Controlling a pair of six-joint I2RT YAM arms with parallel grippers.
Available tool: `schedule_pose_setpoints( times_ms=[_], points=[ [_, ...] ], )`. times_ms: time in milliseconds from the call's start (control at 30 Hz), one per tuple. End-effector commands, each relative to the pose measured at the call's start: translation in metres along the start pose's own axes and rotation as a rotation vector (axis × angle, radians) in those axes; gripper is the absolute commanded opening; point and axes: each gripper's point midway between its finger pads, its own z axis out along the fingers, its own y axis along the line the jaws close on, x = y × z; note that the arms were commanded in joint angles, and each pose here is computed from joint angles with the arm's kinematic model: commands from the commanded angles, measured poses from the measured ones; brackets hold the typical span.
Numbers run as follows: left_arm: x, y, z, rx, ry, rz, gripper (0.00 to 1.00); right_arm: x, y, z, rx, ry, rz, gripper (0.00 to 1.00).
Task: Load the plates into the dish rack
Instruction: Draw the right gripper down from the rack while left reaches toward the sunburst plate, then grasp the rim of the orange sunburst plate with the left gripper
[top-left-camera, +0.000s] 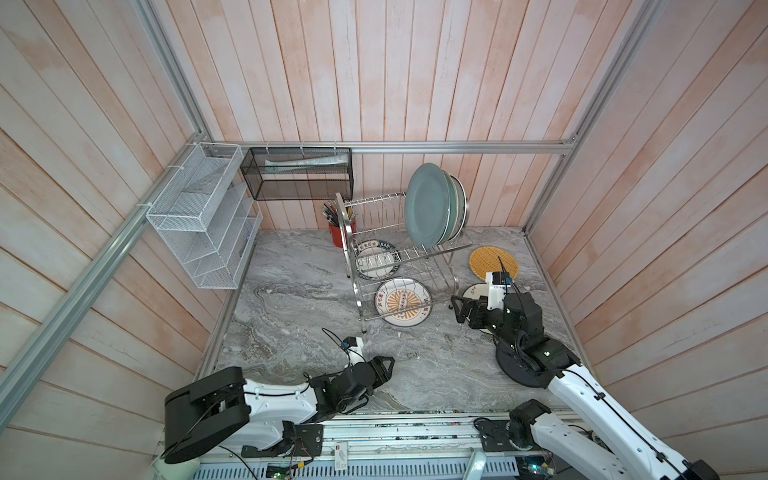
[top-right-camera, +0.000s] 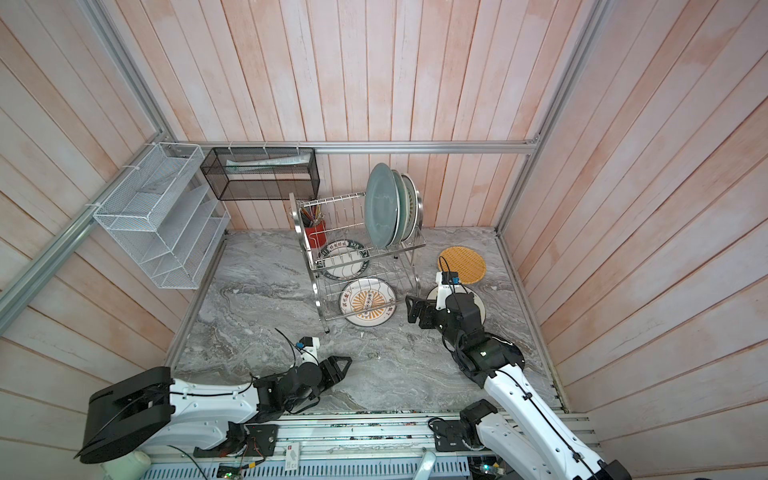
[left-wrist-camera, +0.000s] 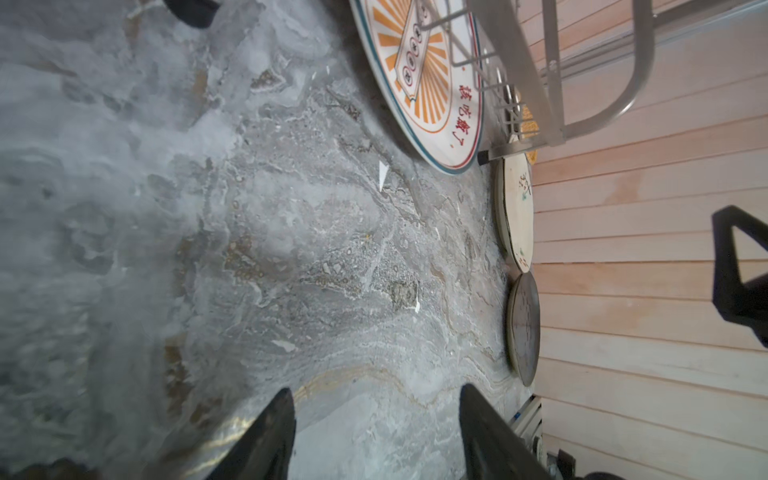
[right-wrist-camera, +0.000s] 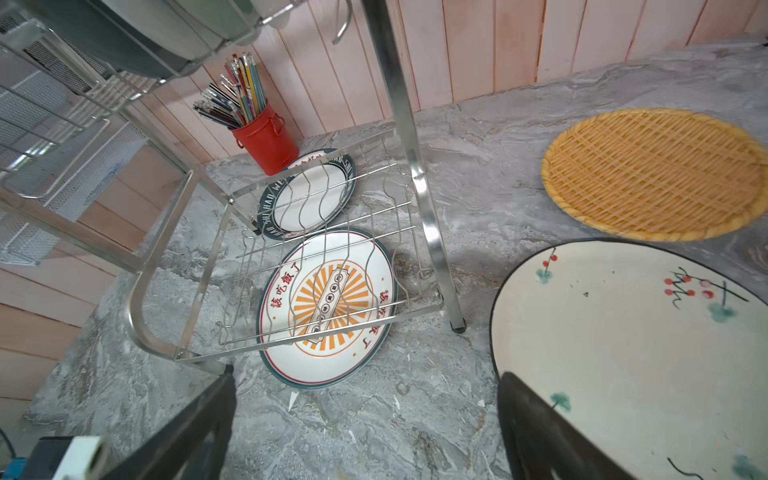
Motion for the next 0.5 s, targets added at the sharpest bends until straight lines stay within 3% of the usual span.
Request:
schedule_pose_setpoints(
  times_ms=[0,100,467],
  points=[
    [-0.014,-0.034,0.015,0.111,-0.066,-0.196,0.57,-0.002,0.01,-0.001,-0.061,-0.012,0.015,0.98],
    [-0.021,-0.035,0.03,0.13,-0.081,-0.249,0.51,0.001,0.012,-0.003,-0.08,-0.001,0.021,0.98],
    [-0.043,-0.02,0.073,0.123,-0.156,-0.375,0.48,0.018,0.018,-0.012,-0.14,0.045,0.059,0.98]
  ],
)
